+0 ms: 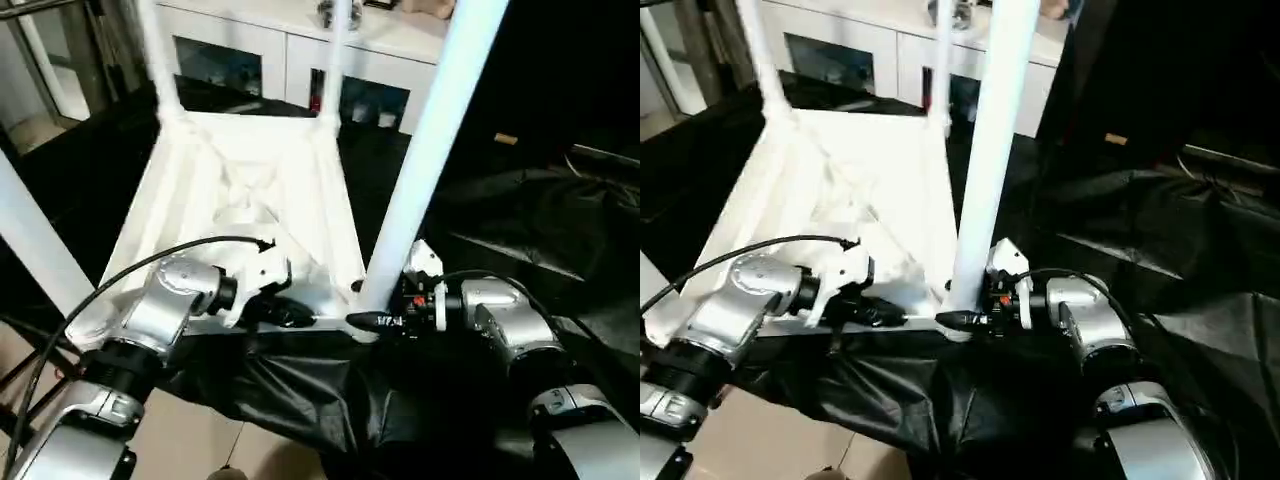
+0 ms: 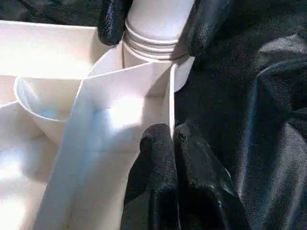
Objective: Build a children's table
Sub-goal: Rotate leg to tighten
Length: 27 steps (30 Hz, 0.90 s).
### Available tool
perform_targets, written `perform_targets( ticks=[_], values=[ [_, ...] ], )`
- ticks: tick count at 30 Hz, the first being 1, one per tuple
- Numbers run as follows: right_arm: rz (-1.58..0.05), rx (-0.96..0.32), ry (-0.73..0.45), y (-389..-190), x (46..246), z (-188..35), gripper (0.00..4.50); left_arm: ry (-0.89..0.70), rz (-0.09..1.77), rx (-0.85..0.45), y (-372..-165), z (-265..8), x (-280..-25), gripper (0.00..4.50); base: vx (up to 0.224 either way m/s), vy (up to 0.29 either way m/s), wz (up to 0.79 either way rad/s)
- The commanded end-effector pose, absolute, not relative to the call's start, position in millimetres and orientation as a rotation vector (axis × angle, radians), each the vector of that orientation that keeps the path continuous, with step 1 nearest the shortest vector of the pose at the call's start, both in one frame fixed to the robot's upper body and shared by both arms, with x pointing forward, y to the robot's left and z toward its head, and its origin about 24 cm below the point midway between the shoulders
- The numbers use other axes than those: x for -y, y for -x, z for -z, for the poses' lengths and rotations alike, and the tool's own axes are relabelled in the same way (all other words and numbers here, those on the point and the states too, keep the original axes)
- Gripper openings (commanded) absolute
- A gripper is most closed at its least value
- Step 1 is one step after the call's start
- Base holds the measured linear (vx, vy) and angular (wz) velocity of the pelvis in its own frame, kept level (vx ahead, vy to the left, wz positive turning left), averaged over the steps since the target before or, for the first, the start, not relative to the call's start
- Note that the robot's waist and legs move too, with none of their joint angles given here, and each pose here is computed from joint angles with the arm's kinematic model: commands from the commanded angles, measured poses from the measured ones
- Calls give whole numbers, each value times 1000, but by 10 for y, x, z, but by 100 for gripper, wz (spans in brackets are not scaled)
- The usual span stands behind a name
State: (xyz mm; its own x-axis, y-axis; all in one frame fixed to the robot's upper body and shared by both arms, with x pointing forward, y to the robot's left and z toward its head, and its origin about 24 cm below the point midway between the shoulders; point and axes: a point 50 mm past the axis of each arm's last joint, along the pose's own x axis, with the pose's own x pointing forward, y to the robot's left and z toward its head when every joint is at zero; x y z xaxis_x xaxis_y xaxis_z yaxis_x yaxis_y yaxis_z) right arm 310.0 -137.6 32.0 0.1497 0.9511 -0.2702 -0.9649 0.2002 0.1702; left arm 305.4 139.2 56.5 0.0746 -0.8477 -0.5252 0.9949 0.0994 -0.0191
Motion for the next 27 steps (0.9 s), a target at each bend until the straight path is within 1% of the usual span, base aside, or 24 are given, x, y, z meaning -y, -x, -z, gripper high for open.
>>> perform_targets(
  ticks=[1, 2, 6, 8, 9, 10, 12, 13, 15, 18, 20, 21, 24, 25, 27],
  values=[
    [-1462, -345, 40, -3060, 1272, -342, 285, -392, 1489, -449, -3020, -552, -1266, 0, 0, 0, 0],
    [-1466, -345, 35, -3056, 1270, -342, 272, -391, 1492, -449, -3019, -553, -1265, 0, 0, 0, 0],
    [-1483, -349, 14, -3029, 1257, -331, 269, -387, 1495, -453, -3013, -545, -1258, 0, 0, 0, 0],
    [-1457, -354, -2, -3007, 1236, -284, 268, -375, 1438, -451, -3049, -523, -1226, 0, 0, 0, 0],
    [-1457, -354, -2, -3007, 1236, -284, 268, -375, 1438, -451, -3049, -523, -1226, 0, 0, 0, 0],
    [-1394, -352, 9, -3034, 1212, -250, 268, -371, 1387, -448, -3088, -514, -1201, 0, 0, 0, 0],
    [-1163, -372, 20, -3157, 1140, -149, 268, -369, 1278, -437, -3178, -496, -1120, 0, 0, 0, 0],
    [-1163, -372, 20, -3157, 1140, -149, 268, -369, 1278, -437, -3178, -496, -1120, 0, -52, -7, -4],
    [-970, -396, 0, -3237, 1062, -72, 267, -356, 1166, -422, -3271, -484, -975, 0, -57, -5, -4],
    [-926, -404, -23, -3249, 1017, -56, 266, -353, 1143, -418, -3288, -481, -913, 0, 0, 0, 0],
    [-853, -410, -33, -3270, 940, -38, 266, -342, 1117, -410, -3304, -481, -817, 0, 0, 0, 0],
    [-811, -416, -48, -3273, 867, -19, 266, -330, 1106, -401, -3305, -483, -727, 0, 0, 0, 0],
    [-812, -399, -67, -3260, 779, -23, 266, -319, 1113, -390, -3294, -489, -645, 0, 0, 0, 0],
    [-822, -382, -74, -3254, 743, -34, 301, -313, 1125, -382, -3285, -493, -608, 0, 0, 0, 0],
    [-824, -379, -81, -3260, 749, -36, 339, -311, 1132, -379, -3280, -492, -604, 0, 0, 0, 0]
  ],
)
